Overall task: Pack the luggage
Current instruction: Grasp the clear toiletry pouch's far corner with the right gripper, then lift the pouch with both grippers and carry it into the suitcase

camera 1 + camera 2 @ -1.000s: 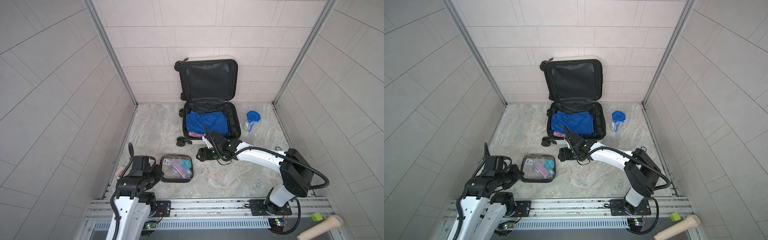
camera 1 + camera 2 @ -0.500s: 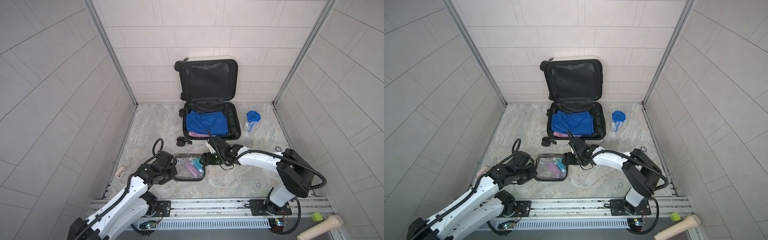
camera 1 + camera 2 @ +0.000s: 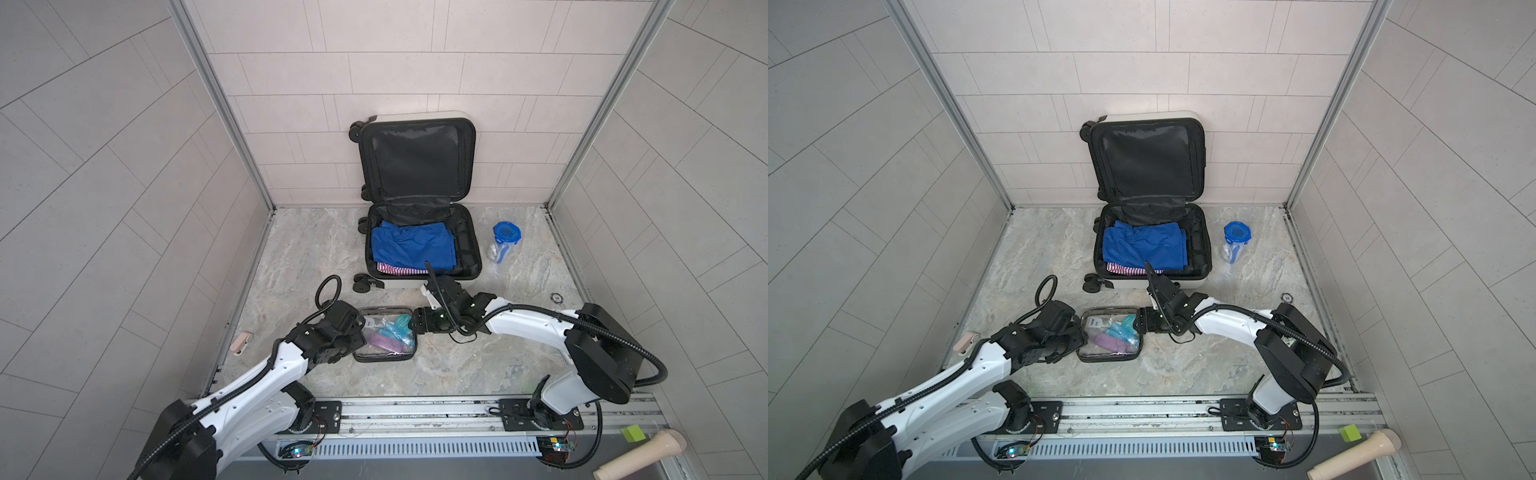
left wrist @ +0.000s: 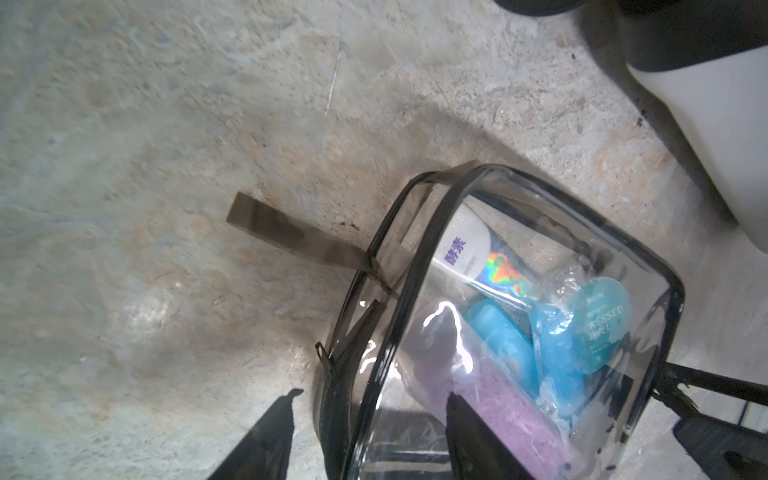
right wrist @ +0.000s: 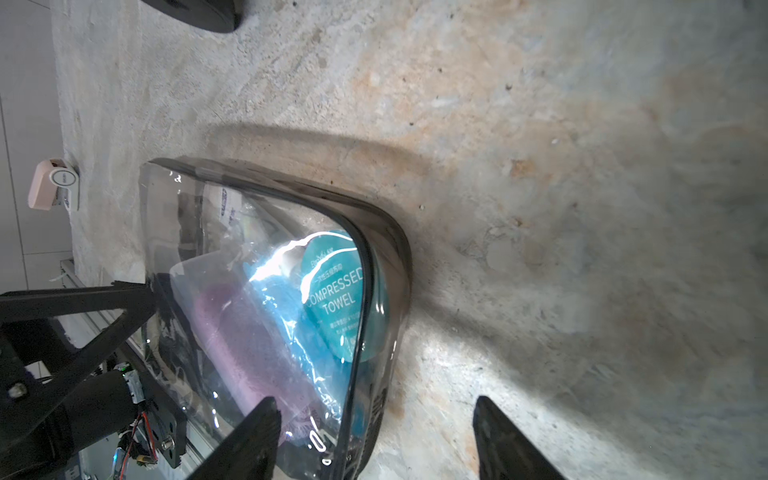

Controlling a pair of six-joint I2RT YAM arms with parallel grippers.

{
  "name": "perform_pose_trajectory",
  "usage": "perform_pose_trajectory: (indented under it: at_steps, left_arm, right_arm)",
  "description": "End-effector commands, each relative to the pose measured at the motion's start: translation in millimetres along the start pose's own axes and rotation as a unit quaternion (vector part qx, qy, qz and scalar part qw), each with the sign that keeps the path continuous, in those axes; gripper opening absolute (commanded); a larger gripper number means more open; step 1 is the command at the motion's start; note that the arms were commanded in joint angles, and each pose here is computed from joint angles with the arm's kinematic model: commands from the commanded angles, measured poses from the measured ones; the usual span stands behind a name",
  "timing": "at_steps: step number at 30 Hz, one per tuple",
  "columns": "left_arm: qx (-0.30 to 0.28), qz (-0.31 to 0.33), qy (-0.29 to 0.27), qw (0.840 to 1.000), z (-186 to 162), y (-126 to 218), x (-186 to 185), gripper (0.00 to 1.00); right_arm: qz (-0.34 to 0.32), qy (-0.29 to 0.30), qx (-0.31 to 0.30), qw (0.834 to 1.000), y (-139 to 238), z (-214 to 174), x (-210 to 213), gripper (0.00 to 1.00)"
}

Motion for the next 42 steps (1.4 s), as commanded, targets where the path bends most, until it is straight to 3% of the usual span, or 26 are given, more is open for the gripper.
perform_pose_trajectory:
  at_steps: [1,6,12,19,25,32,42]
  left_arm:
    - [-0.039,-0.008,-0.021,0.999,11.1,1.1,-7.2,0.64]
    - [-0.033,-0.019,-0.041,0.998,11.5,-4.9,-13.6,0.61]
    - [-0.017,-0.031,-0.056,0.998,8.9,-16.5,-19.6,0.5]
    - [0.034,-0.051,-0.078,0.995,2.9,-19.0,-36.0,0.22]
    - [0.024,-0.08,-0.074,0.994,7.6,7.3,-47.3,0.01]
    - [0.015,-0.128,-0.084,0.988,17.0,58.0,-74.0,0.0]
    - [-0.063,-0.188,-0.124,0.972,63.8,120.8,-152.9,0.0]
  right_arm:
    - [0.013,-0.003,-0.012,1.0,6.2,0.1,5.2,0.71]
    - [0.022,-0.003,-0.001,1.0,-6.1,-5.2,10.2,0.62]
    - [0.031,0.001,0.012,0.999,-21.8,-8.8,21.2,0.52]
    - [0.026,-0.004,0.003,1.0,-16.6,-9.0,26.6,0.32]
    - [0.033,-0.005,-0.012,0.999,7.8,-7.2,35.6,0.12]
    - [0.048,0.007,-0.044,0.998,56.9,-0.6,53.7,0.01]
    - [0.036,0.042,-0.122,0.991,135.1,53.9,74.1,0.0]
Point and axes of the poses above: each gripper's point midway between its finger pads, its own y axis back along the fingers, its own x axis along the line the jaws close on, z = x × y, the point moved 6 cm from there along y, back along the fingers, and after that the axes turned 3 degrees about y, right-handed, at the moved point
